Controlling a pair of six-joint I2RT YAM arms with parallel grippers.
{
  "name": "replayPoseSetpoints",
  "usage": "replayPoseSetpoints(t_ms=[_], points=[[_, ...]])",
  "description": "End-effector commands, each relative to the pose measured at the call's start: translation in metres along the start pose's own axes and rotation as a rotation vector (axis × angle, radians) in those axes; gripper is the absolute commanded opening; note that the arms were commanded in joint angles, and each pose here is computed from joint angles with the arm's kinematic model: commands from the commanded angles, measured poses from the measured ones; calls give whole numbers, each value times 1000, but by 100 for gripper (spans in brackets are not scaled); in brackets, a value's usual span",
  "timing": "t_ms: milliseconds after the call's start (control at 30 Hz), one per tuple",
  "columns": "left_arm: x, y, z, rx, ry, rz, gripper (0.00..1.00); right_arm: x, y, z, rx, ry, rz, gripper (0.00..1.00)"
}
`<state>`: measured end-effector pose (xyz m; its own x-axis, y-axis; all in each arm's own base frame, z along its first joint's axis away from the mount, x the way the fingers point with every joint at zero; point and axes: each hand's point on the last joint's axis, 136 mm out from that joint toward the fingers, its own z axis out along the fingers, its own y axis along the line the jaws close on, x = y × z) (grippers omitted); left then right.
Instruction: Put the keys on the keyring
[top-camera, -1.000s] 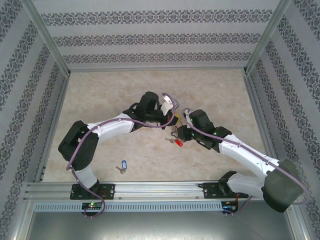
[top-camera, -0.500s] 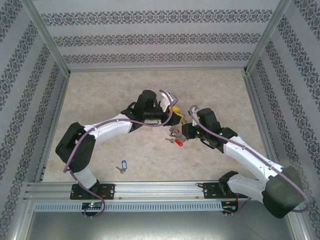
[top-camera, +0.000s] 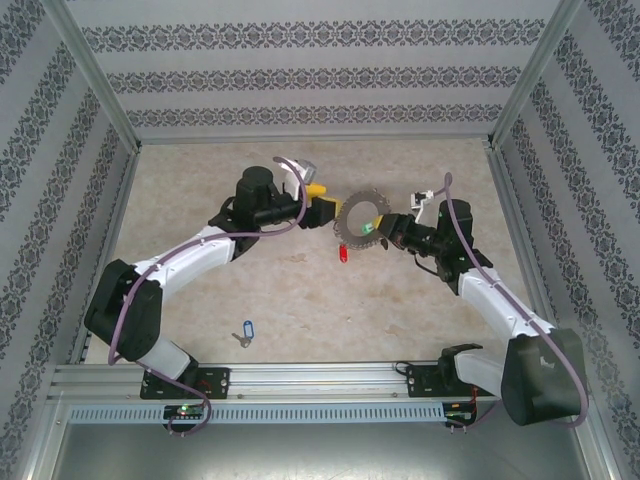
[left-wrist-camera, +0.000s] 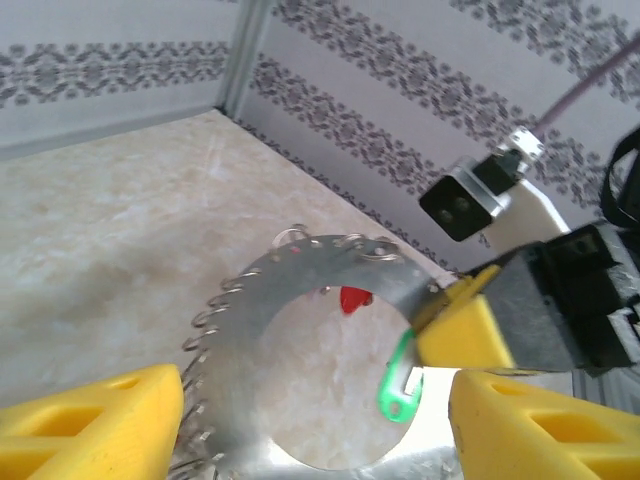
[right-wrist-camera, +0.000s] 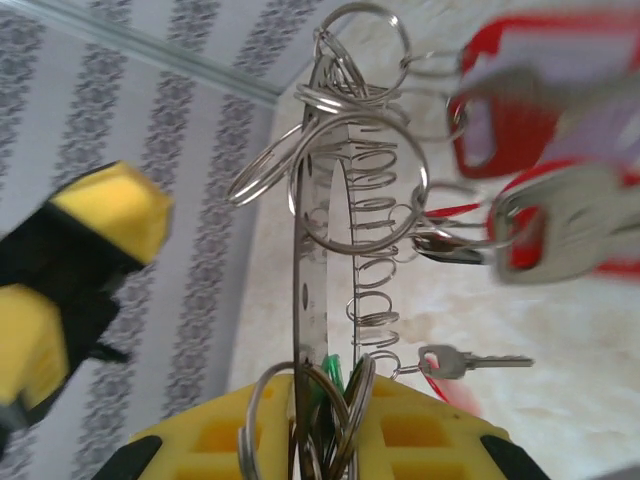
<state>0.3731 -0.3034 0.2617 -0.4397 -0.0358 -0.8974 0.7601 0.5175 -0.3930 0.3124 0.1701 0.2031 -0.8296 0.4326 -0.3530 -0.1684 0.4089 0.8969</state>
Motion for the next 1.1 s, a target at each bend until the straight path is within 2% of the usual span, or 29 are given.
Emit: replayPoseSetpoints(t_ms=[0,133,400,500,633,833,933,1067], points=[[-7,18,-13,-22,18,-173,73,-12,64,-8,-218,42,-58,2],[-6,28,-17,-6,93,-294,73,-14,72,-7,-236,63,-70,2],[0,19,-11,47,241,-287,75,-18,77,-3,-259,97,-63,1],[-1,11,-10,98,268,-277,75,-18,82,-3,-276,121,-72,1],[9,17,-7,80,321,-288,75,-17,88,-3,-292,147,-81,1],[7,8,-3,165,332,-303,76,-14,94,0,-319,209,-84,1],[2,1,-3,210,323,-294,73,-10,98,2,-335,240,-99,1],[-3,-10,-3,295,326,-303,62,-9,97,4,-337,256,-104,1]])
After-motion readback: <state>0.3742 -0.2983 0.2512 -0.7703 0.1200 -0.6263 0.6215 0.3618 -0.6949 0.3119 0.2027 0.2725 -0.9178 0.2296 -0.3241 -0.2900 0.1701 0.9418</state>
